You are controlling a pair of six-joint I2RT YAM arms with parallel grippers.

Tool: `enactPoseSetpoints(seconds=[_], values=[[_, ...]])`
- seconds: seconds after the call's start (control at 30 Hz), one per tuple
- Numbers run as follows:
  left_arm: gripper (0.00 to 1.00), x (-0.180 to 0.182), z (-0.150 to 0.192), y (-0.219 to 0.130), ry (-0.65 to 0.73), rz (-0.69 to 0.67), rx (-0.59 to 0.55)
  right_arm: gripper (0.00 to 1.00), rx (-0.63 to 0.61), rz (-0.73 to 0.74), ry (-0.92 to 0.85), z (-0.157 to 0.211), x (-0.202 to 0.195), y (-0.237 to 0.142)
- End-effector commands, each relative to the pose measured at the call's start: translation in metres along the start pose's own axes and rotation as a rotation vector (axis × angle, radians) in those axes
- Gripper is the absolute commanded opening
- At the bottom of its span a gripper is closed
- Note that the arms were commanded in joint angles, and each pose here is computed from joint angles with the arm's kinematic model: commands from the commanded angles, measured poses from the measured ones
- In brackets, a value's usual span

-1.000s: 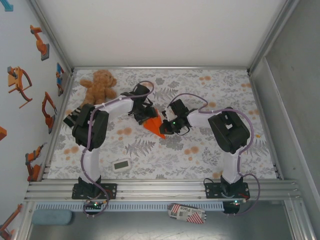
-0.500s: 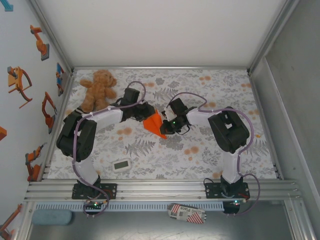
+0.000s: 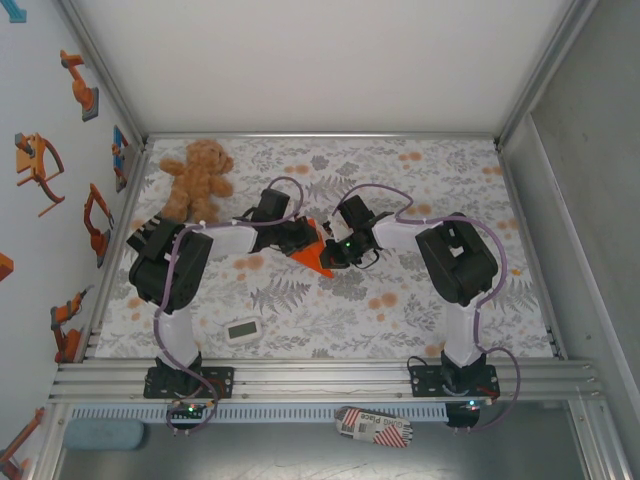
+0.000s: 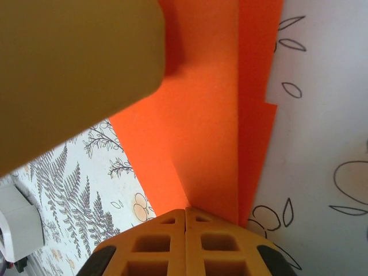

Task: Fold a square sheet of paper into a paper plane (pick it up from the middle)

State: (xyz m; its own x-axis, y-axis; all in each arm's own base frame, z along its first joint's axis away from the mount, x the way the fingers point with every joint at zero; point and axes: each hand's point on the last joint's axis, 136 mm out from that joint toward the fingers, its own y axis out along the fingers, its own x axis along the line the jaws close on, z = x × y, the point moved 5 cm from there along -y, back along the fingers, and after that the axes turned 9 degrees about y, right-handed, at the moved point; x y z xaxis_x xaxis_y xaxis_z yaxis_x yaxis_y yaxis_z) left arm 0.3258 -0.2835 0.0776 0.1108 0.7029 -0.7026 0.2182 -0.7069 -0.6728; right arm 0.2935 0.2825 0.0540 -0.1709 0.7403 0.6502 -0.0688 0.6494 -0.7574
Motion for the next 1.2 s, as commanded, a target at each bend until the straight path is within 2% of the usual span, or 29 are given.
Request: enactPoseSetpoints(seconds=[0.0, 1.17], values=[[0.09, 0.010, 0.003, 0.004, 0.018, -0.040, 0.016, 0.01, 0.094, 0.146, 0.074, 0.023, -0.036, 0.016], [0.09, 0.058, -0.009, 0.000, -0.021, -0.191, 0.013, 0.00, 0.121, 0.178, 0.100, 0.032, -0.046, 0.019]])
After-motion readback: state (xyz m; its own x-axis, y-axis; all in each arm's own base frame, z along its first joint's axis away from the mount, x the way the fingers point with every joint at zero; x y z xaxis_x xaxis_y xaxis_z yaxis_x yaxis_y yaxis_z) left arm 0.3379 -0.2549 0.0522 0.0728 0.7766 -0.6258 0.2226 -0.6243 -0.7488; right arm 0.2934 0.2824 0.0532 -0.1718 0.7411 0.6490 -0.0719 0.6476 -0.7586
